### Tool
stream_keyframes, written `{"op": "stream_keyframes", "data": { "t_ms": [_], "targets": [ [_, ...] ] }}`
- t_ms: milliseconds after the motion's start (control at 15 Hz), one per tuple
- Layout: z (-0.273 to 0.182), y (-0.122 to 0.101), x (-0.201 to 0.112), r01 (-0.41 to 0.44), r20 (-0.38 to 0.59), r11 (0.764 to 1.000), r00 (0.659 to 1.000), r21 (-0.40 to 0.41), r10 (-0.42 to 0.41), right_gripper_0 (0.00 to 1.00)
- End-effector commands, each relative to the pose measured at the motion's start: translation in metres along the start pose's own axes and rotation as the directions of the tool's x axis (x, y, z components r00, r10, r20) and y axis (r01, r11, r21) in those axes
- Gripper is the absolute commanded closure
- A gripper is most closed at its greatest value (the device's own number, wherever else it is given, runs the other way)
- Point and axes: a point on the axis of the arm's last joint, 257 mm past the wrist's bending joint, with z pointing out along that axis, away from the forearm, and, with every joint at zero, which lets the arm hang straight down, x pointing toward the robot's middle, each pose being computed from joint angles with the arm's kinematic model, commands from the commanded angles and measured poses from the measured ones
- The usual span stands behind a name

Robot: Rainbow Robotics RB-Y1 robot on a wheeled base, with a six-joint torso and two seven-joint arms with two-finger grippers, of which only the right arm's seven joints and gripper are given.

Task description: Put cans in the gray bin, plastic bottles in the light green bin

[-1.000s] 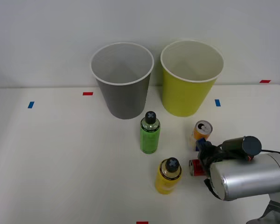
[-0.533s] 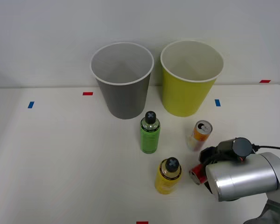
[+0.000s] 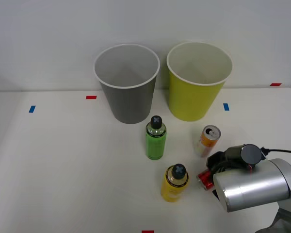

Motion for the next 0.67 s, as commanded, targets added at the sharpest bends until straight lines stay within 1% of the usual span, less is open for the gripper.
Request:
{"op": "stream_keyframes", "data": {
  "t_ms": [67, 333, 467, 667],
  "targets": [
    [-0.004, 0.001, -0.002, -0.004, 0.003, 1.000, 1.000, -0.011, 0.004, 1.00],
    [-0.024, -0.010, -0.009, -0.006, 0.022, 0.999, 1.000, -0.038, 0.007, 1.00],
    [-0.041, -0.021, -0.013, -0.005, 0.034, 0.999, 0.999, -0.054, 0.007, 1.00],
    [-0.065, -0.051, -0.021, 0.014, 0.061, 0.999, 0.998, -0.051, -0.011, 1.00]
  ]
}}
